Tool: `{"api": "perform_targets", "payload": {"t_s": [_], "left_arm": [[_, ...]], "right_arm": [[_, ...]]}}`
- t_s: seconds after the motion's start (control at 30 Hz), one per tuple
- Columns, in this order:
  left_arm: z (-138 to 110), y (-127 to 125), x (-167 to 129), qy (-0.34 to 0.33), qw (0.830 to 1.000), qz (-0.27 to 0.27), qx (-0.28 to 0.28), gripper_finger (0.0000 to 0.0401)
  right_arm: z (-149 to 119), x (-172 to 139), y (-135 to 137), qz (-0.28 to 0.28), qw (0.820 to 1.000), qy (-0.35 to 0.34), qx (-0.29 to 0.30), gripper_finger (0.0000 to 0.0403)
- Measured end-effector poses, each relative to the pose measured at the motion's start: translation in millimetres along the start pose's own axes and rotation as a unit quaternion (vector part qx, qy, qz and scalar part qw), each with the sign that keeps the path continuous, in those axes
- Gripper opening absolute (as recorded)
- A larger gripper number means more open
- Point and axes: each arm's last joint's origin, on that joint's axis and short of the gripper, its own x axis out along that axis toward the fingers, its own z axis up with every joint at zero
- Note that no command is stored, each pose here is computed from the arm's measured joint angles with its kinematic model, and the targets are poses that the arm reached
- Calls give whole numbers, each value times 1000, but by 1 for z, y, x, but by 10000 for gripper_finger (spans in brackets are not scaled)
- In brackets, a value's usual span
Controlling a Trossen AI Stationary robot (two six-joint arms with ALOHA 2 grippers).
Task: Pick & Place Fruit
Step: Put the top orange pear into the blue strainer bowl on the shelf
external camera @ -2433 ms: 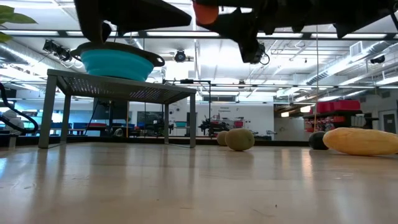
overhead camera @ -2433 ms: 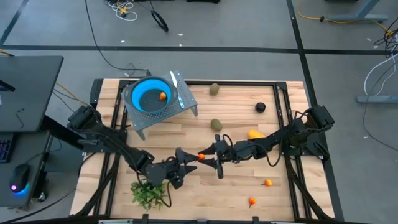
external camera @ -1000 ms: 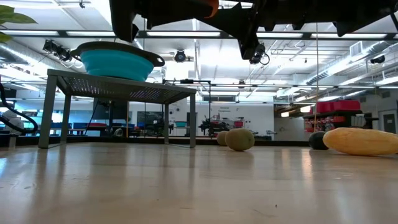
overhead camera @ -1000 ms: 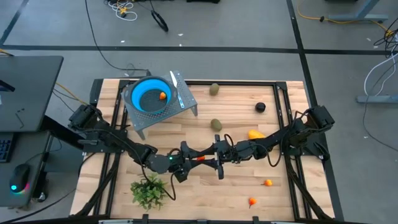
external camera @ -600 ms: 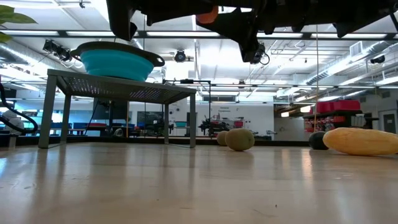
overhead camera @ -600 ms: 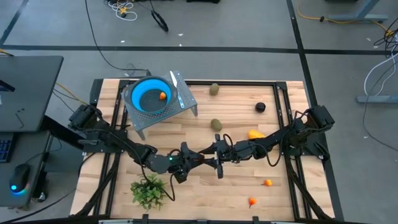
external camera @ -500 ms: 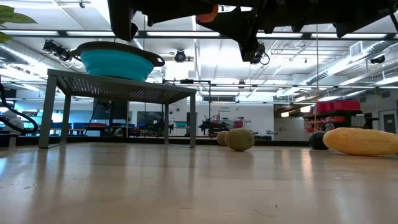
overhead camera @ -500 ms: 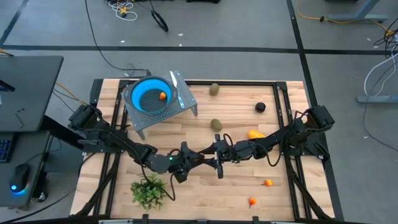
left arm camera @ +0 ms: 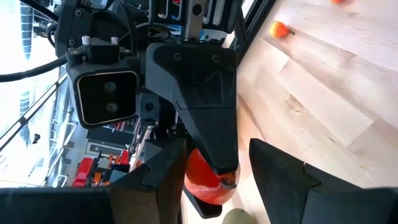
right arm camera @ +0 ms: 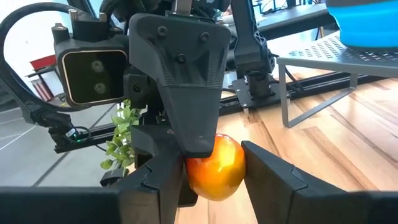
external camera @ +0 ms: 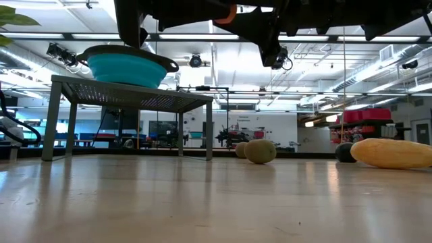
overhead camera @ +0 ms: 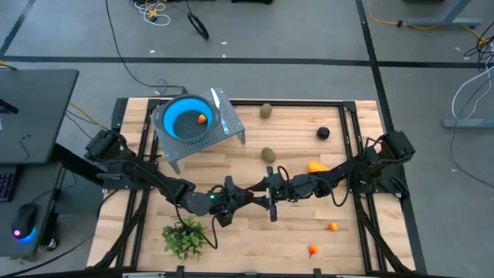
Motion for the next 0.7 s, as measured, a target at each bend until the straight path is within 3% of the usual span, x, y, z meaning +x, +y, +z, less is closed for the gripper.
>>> {"api": "perform_targets", "payload": {"t_s": [0.43, 0.7], "left_arm": [[-2, 2, 2, 14, 1000, 12, -4, 184], [-2, 2, 2, 5, 1000, 8, -28, 143]], "right_arm": [[2, 0, 1, 4, 1000, -8, 2, 163], [1, 0, 1, 3, 1000, -6, 2, 163]]}}
